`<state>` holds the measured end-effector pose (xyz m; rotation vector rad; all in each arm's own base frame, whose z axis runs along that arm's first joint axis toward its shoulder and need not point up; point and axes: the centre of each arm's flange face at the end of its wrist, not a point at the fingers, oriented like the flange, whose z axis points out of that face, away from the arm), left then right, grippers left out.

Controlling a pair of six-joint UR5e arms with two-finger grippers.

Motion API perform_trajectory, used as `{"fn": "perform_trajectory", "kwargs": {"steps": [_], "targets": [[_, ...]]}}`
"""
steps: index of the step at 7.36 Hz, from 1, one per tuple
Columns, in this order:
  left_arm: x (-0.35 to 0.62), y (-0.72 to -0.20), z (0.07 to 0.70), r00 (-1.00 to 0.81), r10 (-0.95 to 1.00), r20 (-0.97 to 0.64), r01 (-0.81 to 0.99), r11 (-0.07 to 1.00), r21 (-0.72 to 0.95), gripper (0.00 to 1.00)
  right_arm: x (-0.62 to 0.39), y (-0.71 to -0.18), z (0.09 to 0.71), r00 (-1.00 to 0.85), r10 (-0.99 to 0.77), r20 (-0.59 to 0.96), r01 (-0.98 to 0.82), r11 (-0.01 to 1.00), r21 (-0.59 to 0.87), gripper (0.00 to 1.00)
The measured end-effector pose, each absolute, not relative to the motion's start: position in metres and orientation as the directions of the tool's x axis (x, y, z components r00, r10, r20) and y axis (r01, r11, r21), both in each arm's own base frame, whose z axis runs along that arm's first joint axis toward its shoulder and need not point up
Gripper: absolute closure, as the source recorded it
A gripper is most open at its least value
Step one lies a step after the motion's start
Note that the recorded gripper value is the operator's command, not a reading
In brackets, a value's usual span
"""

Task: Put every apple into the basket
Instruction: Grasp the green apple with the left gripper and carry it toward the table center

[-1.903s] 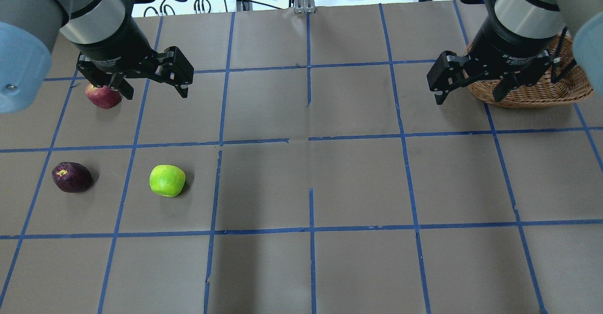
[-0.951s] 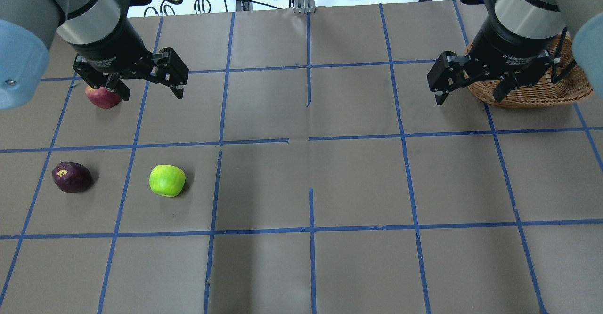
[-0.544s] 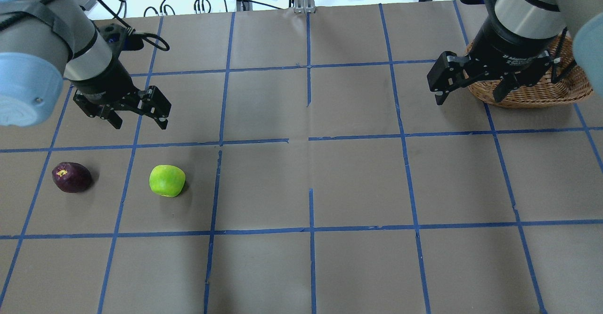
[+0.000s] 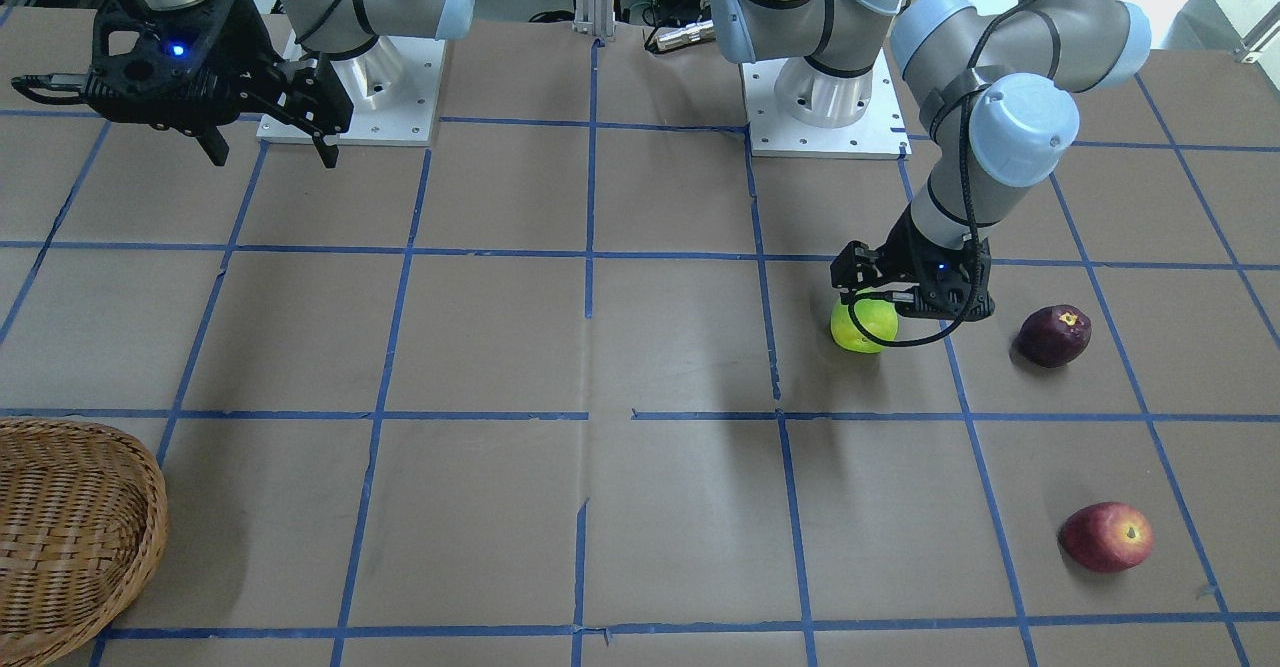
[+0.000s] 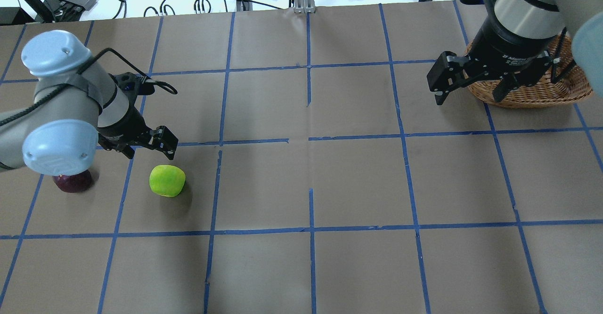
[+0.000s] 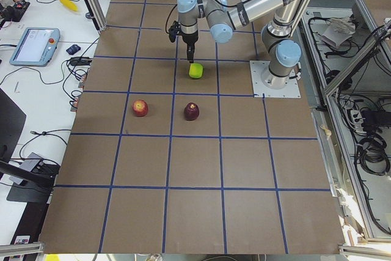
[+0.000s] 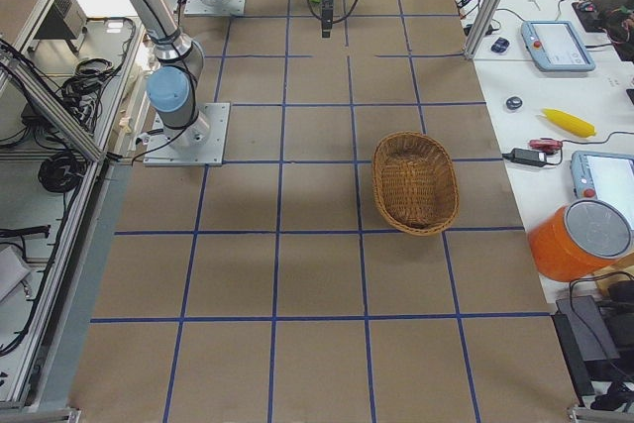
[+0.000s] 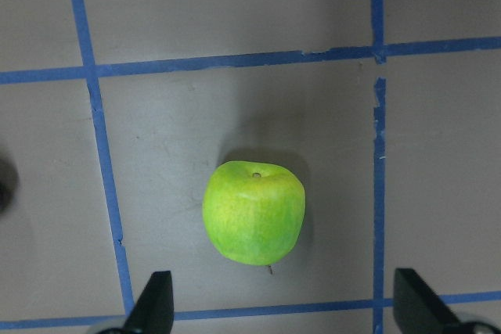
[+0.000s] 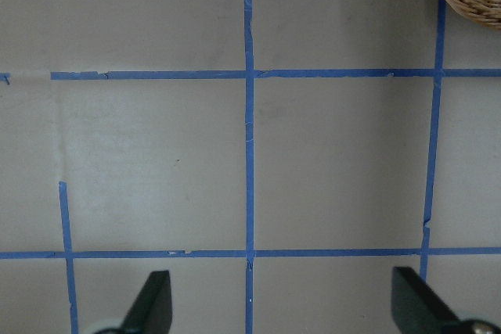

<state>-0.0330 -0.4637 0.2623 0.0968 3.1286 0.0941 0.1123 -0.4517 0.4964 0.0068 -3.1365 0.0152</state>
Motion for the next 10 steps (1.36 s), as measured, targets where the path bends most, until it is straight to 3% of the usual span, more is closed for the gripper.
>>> {"fn": "perform_trajectory", "kwargs": {"steps": [4, 6, 8, 9, 10], "targets": [[-0.032, -0.463, 0.215, -0.989, 0.149, 0.009, 0.150, 0.984, 0.095, 0.01, 0.112, -0.452, 0.496, -1.000, -0.003, 0.005, -0.003, 1.000, -0.011, 0.00], [-0.030, -0.466, 0.204, -0.988, 0.154, -0.002, 0.153, 0.982, 0.113, 0.06, 0.112, -0.452, 0.496, -1.000, -0.004, 0.006, -0.004, 1.000, -0.010, 0.00], [-0.028, -0.467, 0.197, -0.988, 0.153, -0.013, 0.150, 0.983, 0.110, 0.47, 0.112, -0.452, 0.496, -1.000, -0.004, 0.006, -0.004, 1.000, -0.010, 0.00], [-0.028, -0.467, 0.196, -0.989, 0.149, -0.014, 0.146, 0.983, 0.109, 0.60, 0.112, -0.452, 0.496, -1.000, -0.004, 0.006, -0.004, 1.000, -0.010, 0.00], [-0.028, -0.469, 0.197, -0.992, 0.126, -0.016, 0.124, 0.987, 0.104, 0.60, 0.112, -0.452, 0.496, -1.000, -0.004, 0.006, -0.004, 1.000, -0.009, 0.00]]}}
